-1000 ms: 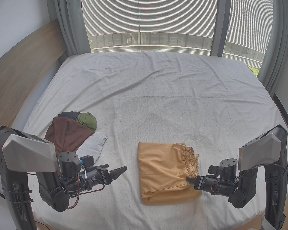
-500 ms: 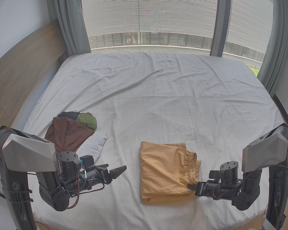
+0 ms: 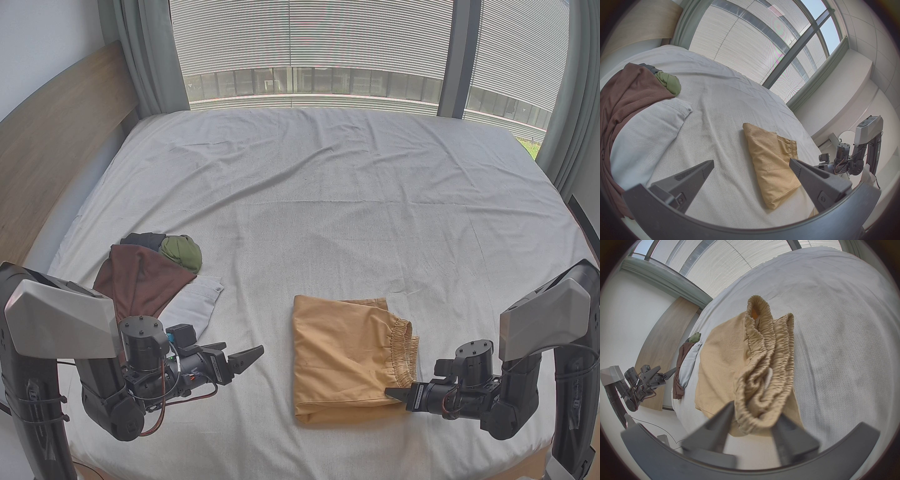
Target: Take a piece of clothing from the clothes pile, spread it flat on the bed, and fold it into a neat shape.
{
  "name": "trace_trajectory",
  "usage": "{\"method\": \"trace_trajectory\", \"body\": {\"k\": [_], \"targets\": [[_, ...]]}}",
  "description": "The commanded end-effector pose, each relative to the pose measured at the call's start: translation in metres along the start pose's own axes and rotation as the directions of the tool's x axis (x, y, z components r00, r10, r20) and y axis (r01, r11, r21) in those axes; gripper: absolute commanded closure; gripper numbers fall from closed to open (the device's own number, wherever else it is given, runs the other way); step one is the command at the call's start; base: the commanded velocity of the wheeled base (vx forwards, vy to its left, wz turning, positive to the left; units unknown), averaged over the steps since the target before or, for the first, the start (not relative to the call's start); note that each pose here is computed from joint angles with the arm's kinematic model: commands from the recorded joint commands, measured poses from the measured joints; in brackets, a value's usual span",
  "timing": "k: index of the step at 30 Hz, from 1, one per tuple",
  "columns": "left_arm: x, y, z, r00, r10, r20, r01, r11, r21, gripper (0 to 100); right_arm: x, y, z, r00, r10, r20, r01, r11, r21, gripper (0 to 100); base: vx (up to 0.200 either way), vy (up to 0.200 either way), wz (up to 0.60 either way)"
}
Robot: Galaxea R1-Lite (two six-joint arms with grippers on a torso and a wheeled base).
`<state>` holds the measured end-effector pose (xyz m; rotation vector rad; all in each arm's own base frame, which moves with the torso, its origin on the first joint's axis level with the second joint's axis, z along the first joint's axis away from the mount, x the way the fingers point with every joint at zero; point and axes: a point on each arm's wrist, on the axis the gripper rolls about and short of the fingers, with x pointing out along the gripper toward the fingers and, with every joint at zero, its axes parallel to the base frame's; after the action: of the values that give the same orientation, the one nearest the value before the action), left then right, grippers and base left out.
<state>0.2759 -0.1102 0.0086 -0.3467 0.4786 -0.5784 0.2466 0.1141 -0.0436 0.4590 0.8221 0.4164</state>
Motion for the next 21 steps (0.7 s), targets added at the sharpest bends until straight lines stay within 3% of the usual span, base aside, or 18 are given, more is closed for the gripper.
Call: {"method": "trace_trajectory", "body": {"k": [1, 14, 21], "targets": [[0.000, 0.000, 0.000, 1.000, -0.001, 0.001, 0.001, 1.000, 0.000, 0, -0.001, -0.003, 0.003, 1.000, -0.007, 0.009, 0.007, 1.000, 0.006, 0, 0.000, 0.000, 0.00], [0.000, 0.000, -0.001, 1.000, 0.000, -0.005, 0.000, 1.000, -0.001, 0, 0.000, -0.020, 0.015, 0.997, -0.047, 0.055, 0.047, 0.999, 0.003, 0, 0.000, 0.000, 0.00], [0.000, 0.000, -0.001, 1.000, -0.001, -0.003, 0.001, 1.000, -0.001, 0, 0.016, -0.030, 0.013, 0.998, -0.047, 0.036, 0.045, 0.998, 0.041, 0, 0.000, 0.000, 0.00]]}}
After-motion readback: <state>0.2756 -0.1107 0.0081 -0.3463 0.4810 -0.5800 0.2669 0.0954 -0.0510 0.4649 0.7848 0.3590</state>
